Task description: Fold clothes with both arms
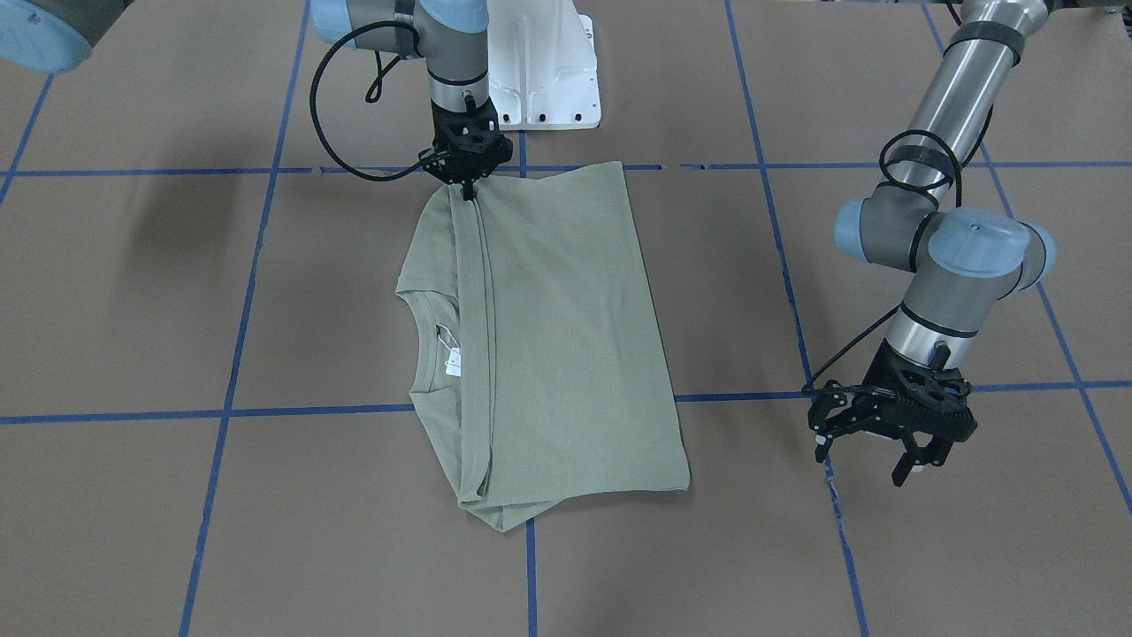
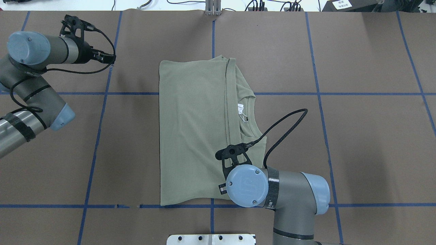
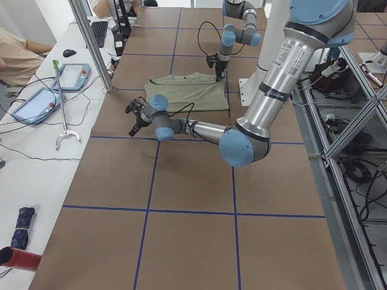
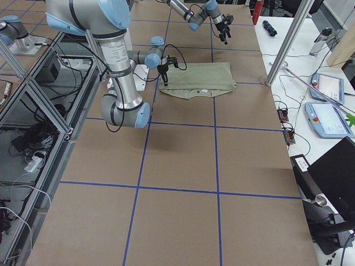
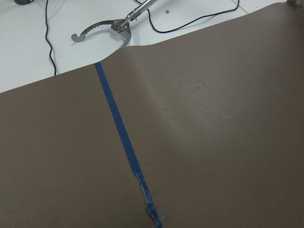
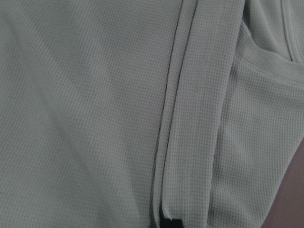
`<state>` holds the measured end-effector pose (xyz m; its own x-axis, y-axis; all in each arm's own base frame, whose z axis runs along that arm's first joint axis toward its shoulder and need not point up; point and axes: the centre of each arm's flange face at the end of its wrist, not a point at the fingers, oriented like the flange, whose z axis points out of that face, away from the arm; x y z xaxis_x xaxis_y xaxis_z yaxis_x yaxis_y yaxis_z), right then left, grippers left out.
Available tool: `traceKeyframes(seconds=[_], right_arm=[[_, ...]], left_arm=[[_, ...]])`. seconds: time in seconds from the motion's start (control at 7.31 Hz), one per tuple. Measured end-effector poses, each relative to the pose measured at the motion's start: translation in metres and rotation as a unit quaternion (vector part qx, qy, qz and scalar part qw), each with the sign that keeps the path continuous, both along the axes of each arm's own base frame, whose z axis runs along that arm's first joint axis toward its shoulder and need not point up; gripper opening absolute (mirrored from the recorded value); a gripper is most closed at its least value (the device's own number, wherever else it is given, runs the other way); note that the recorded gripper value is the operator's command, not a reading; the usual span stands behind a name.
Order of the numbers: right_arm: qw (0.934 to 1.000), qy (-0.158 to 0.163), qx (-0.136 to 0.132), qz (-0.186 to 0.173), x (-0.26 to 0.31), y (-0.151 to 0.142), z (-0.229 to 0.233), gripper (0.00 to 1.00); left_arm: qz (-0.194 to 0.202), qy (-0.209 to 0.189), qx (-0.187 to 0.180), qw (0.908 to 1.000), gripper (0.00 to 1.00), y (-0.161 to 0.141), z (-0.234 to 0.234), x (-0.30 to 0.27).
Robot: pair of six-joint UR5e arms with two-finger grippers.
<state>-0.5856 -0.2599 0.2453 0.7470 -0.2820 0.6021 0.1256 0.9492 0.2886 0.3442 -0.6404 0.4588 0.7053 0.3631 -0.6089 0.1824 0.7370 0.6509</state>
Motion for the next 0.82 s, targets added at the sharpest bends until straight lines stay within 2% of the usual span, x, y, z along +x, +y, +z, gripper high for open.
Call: traceKeyframes(seconds=[0.41,0.68,0.82], right_arm=[[0.9999,0.001,-0.002,0.017,0.019,-0.013,0.009,0.00],[0.9993,0.005,-0.015,0.035,0.045,-0.007,0.030,0.00],[0.9984,0.006,-0.025,0.050,0.048,0.001,0.037,0.06]], left_arm=[[0.000,0.000,0.000,1.0000,1.00,0.000,0.000,0.000],[0.000,0.000,0.000,1.0000,1.00,0.000,0.001,0.000],[0.000,-0.001,0.000,1.0000,1.00,0.000,0.001,0.000]])
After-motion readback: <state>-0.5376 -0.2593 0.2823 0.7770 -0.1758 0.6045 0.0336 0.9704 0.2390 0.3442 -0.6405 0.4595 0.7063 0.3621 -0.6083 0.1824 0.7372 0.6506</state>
